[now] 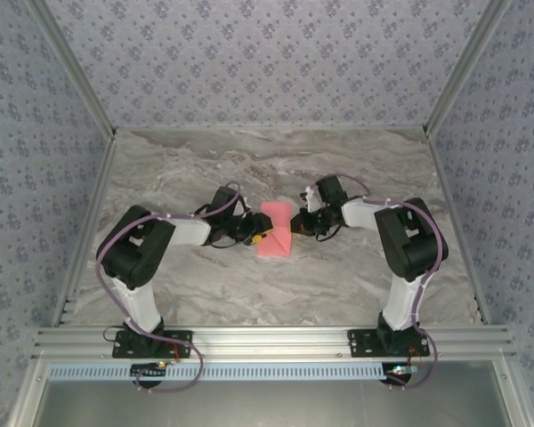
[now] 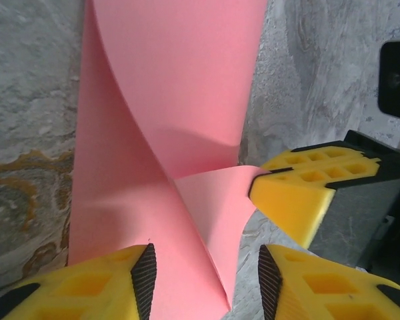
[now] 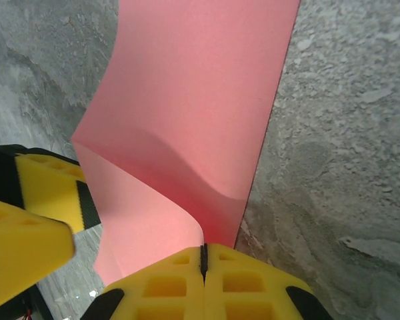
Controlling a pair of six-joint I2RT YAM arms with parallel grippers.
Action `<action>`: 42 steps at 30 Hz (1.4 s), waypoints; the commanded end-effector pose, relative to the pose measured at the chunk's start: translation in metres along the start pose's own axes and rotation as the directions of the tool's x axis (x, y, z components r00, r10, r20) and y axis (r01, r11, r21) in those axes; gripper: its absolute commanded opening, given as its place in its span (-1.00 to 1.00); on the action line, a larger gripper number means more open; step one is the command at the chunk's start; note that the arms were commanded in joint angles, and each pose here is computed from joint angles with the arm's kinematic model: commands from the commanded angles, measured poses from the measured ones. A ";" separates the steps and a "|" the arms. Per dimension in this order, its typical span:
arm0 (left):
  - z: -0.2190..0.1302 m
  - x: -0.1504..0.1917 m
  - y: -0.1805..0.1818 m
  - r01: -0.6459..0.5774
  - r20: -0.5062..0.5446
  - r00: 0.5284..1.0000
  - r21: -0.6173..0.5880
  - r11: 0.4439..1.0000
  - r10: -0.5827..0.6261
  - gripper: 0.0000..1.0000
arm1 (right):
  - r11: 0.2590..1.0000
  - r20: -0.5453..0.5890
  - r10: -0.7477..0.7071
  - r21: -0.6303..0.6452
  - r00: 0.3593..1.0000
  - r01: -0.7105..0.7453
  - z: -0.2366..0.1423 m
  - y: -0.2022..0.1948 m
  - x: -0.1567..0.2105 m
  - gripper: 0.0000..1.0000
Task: Fold a paper plane with a square sheet of paper (pick it up from the middle)
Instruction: Turn over the paper at the center of the table.
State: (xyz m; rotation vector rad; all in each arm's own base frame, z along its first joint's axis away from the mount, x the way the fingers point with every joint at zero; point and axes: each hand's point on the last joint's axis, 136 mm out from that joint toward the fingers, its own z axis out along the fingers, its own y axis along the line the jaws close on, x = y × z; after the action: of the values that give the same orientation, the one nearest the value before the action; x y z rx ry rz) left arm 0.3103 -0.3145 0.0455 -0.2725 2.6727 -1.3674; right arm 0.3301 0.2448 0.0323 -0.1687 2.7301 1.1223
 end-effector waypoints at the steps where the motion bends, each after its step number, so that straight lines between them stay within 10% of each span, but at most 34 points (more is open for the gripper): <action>1: 0.007 -0.006 -0.020 -0.035 -0.013 0.999 0.053 0.998 0.035 -0.12 | 1.000 0.020 -0.001 -0.027 1.000 0.002 -0.008 0.007 -0.003 -0.89; 13: 0.019 -0.012 -0.015 -0.049 -0.024 0.999 0.033 0.998 0.049 -0.63 | 1.000 0.055 0.005 -0.028 0.998 -0.004 -0.023 0.014 -0.008 -0.73; 26: -0.057 -0.019 -0.037 -0.259 0.052 0.959 -0.235 0.937 0.279 -0.90 | 0.971 0.378 -0.071 0.237 0.923 -0.023 -0.115 0.008 -0.037 0.79; 31: -0.134 -0.031 -0.039 -0.322 0.081 0.900 -0.541 0.777 0.429 -0.90 | 0.953 0.435 -0.117 0.301 0.893 -0.022 -0.141 0.008 -0.039 1.00; 42: -0.232 -0.070 -0.025 -0.178 -0.023 0.780 -0.966 0.187 0.625 -0.90 | 0.928 0.494 -0.077 0.353 0.866 -0.119 -0.157 -0.006 -0.041 1.00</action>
State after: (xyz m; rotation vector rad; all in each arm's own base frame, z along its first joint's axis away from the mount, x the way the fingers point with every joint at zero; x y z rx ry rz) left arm 0.3373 -0.1711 0.2090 0.0530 2.5243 0.0876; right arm 0.3548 0.1455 0.1540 0.1131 2.3786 0.5929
